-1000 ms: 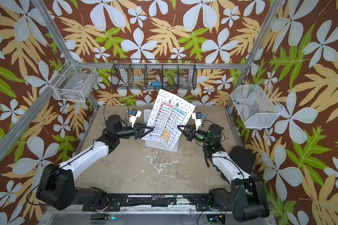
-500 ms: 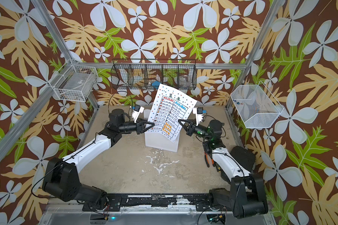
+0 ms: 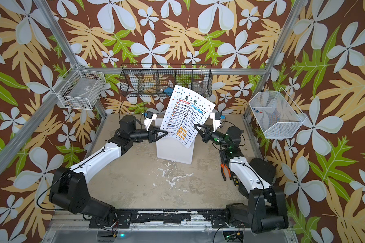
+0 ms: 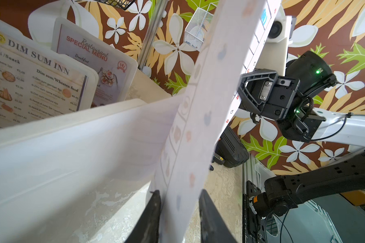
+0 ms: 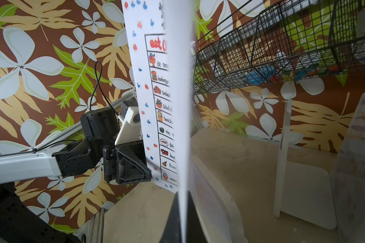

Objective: Insert the menus into the narrow rack
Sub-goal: Insert the menu into the narrow rack.

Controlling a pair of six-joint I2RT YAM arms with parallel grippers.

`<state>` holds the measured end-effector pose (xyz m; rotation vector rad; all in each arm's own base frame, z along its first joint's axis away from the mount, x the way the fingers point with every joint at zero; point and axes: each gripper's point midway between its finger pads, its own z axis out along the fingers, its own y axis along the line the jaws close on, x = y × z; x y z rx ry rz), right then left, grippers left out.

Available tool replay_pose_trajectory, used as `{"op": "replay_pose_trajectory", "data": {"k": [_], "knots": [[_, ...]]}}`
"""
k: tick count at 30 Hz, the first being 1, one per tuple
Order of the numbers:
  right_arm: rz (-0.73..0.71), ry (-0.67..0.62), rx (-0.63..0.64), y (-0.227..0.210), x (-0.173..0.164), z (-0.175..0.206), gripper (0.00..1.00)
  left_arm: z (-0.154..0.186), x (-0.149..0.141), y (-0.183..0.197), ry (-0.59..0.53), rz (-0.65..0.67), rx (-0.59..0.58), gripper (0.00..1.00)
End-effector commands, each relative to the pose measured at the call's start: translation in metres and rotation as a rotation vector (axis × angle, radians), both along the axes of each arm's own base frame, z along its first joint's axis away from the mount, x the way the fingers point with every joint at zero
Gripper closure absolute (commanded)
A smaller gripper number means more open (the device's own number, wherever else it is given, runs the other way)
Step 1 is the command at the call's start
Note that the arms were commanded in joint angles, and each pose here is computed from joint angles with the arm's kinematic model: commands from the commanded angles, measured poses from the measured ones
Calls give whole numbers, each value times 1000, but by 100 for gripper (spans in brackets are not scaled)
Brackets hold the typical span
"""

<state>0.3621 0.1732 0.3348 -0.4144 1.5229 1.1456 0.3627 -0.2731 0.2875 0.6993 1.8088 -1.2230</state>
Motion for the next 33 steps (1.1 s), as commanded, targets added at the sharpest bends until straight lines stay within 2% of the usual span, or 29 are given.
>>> {"op": "replay_pose_trajectory", "data": {"k": [1,16,33], "knots": [[-7,-57,-15,0,3,10,100,10,5,0,-38,7,-3,68],[-66,-128,-9,-6,16,39,100,26,24,4,-87,62,20,70],[-72,-174,25,-5,26,67,100,62,34,15,-126,75,-88,66]]}}
